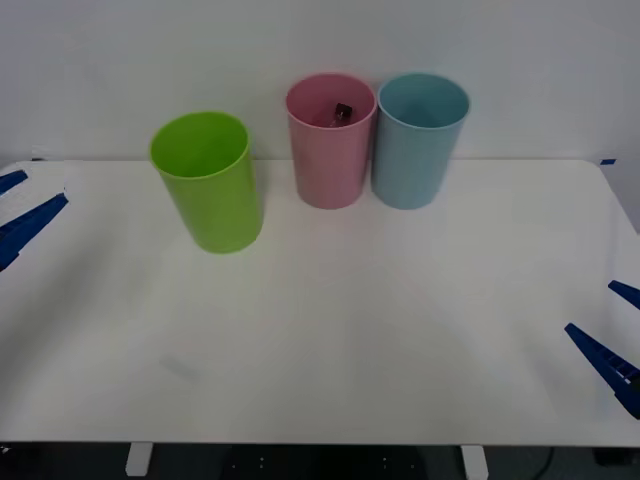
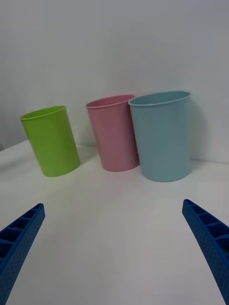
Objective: Grasp the object on the table and drop it into the matching bin: aluminum can to the light blue bin, PET bottle to the pink bin.
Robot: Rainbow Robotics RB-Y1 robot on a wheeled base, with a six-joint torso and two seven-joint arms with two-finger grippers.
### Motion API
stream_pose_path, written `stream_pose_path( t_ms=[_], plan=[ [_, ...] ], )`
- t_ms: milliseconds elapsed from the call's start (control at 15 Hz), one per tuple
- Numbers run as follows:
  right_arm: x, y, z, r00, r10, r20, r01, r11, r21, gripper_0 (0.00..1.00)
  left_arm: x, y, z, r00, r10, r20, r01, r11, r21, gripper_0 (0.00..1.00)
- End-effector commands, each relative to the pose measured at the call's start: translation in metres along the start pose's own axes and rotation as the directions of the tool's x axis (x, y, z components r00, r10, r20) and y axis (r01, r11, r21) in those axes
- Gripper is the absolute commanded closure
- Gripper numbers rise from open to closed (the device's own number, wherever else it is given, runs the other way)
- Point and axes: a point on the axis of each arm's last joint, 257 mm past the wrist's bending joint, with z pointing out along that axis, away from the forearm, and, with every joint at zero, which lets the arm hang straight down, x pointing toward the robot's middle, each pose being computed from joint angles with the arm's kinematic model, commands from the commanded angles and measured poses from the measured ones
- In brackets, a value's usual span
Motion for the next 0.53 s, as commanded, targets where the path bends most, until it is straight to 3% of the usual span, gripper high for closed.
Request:
stream_pose_path(
  t_ms=[67, 333, 533],
  plan=[
    [0.000, 0.000, 0.000, 1.000, 0.000, 0.000, 0.000, 1.0000, 0.000, 0.00, 0.015, -0.004, -0.048, 0.9974, 0.013, -0.070, -0.015, 0.9996, -0.023, 0.00],
    [0.000, 0.000, 0.000, 1.000, 0.000, 0.000, 0.000, 1.0000, 0.000, 0.00, 0.039, -0.011, -0.102, 0.9853, 0.016, -0.170, -0.023, 0.9990, -0.039, 0.00],
    [0.000, 0.000, 0.000, 1.000, 0.000, 0.000, 0.000, 1.0000, 0.000, 0.00, 0.064, -0.015, -0.131, 0.9707, 0.020, -0.239, -0.036, 0.9974, -0.062, 0.00]
  ],
)
